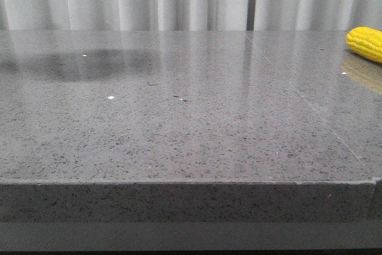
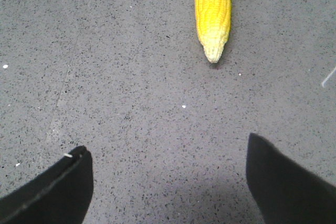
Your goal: Place corn on plate with both arms
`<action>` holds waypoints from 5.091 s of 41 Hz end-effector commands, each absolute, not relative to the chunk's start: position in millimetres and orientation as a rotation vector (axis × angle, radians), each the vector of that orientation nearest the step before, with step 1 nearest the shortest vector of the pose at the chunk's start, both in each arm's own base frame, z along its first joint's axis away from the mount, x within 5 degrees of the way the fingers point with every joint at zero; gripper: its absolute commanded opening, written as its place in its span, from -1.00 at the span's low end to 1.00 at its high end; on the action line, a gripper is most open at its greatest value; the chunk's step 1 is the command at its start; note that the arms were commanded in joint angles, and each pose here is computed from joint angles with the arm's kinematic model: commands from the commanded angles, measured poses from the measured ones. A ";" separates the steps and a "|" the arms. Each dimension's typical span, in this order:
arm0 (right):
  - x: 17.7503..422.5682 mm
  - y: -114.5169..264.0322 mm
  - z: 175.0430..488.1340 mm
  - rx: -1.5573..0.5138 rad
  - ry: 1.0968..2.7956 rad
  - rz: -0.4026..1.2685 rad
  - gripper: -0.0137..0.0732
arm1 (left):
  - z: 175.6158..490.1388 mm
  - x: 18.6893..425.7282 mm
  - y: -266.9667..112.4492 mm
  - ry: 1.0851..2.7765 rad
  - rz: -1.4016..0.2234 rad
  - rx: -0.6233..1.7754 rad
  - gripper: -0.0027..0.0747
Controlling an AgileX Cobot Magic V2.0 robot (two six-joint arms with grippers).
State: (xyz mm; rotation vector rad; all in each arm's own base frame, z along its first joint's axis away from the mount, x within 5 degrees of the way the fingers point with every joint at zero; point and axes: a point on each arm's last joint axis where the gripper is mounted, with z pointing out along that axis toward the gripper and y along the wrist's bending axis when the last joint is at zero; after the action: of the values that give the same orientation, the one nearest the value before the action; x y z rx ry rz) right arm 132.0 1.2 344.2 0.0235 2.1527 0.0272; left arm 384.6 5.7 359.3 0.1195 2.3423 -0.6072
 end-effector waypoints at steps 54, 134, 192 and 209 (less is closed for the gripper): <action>136.2 0.5 360.1 0.025 2.054 0.025 0.73 | 299.4 391.9 -161.3 2.443 -0.589 0.707 0.12; 136.7 0.5 361.0 0.025 2.043 0.024 0.73 | 395.7 103.5 -77.5 1.985 -0.342 0.741 0.17; 434.0 -48.3 315.3 0.135 2.368 -0.066 0.74 | 395.7 103.5 -77.5 1.985 -0.342 0.741 0.15; 446.6 -49.9 299.3 0.130 2.362 -0.071 0.33 | 395.7 103.5 -77.5 1.985 -0.342 0.741 0.15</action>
State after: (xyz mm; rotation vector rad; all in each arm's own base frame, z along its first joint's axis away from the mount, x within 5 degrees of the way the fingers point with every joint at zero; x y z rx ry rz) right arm 448.5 -47.1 260.3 0.1507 2.5041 -0.0424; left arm 103.0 -76.0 383.0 0.7762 2.0688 -0.3103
